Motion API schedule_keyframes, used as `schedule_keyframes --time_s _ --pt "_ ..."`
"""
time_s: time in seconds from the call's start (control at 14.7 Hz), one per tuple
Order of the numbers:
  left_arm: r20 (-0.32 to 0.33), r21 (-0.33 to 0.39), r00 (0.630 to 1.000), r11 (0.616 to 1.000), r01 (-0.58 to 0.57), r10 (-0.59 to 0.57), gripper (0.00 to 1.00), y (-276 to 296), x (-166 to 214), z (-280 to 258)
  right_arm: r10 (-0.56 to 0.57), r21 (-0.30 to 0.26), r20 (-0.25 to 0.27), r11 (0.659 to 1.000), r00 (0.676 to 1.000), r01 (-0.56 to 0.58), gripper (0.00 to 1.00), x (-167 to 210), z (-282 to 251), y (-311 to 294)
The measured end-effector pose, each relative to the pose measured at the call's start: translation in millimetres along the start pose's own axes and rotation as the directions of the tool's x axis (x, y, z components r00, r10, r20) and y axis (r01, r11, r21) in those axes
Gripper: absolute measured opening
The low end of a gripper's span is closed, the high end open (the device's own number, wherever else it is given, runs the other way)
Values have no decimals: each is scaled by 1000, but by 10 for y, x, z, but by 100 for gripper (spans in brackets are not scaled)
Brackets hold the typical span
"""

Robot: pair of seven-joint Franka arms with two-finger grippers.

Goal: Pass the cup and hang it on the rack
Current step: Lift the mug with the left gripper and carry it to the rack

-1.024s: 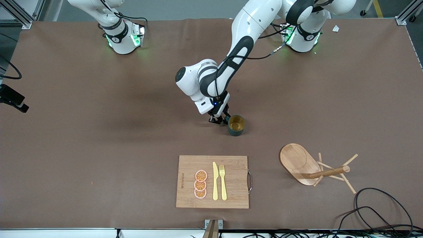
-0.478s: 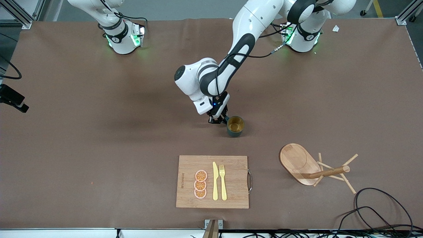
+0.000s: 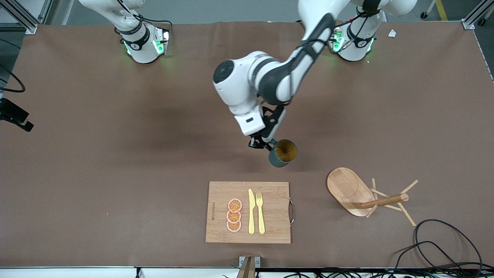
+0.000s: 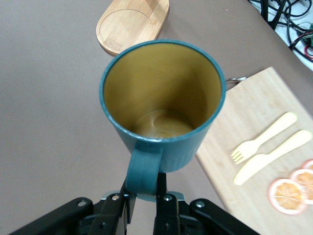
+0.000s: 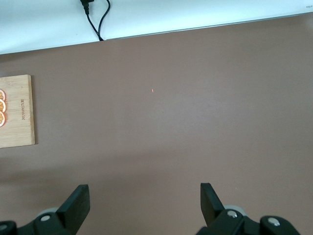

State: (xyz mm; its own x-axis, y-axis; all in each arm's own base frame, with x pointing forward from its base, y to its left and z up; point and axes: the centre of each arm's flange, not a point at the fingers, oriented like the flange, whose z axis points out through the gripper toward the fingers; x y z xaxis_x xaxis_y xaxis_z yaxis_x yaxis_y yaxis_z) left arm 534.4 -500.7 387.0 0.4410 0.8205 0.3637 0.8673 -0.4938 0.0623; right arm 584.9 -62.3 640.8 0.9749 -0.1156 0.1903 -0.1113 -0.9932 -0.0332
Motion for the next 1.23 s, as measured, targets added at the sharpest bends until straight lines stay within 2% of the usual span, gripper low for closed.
schedule_keyframes --time_s 0.27,0.55,0.75,0.89,1.09,1.23 --pt "200 -44 980 999 -15 23 20 25 1343 -657 1 0 0 1000 1000 -1 100 0 0 6" --pt "387 -96 920 995 -24 59 20 -54 2473 -683 -1 0 -6 1000 1000 1 100 7 -14 -4" --pt "552 -177 831 984 29 75 20 -186 3268 -677 -9 1 -16 1000 1000 9 100 14 -44 -41" --pt "626 -220 776 972 84 75 20 -285 3700 -640 -18 2 -23 1000 1000 18 100 21 -53 -55" --pt "709 -228 703 960 160 51 20 -369 4020 -495 -25 2 -26 1000 999 25 100 21 -61 -52" --pt "775 -213 631 952 218 29 20 -389 4117 -363 -32 1 -27 1000 999 32 100 21 -65 -43"
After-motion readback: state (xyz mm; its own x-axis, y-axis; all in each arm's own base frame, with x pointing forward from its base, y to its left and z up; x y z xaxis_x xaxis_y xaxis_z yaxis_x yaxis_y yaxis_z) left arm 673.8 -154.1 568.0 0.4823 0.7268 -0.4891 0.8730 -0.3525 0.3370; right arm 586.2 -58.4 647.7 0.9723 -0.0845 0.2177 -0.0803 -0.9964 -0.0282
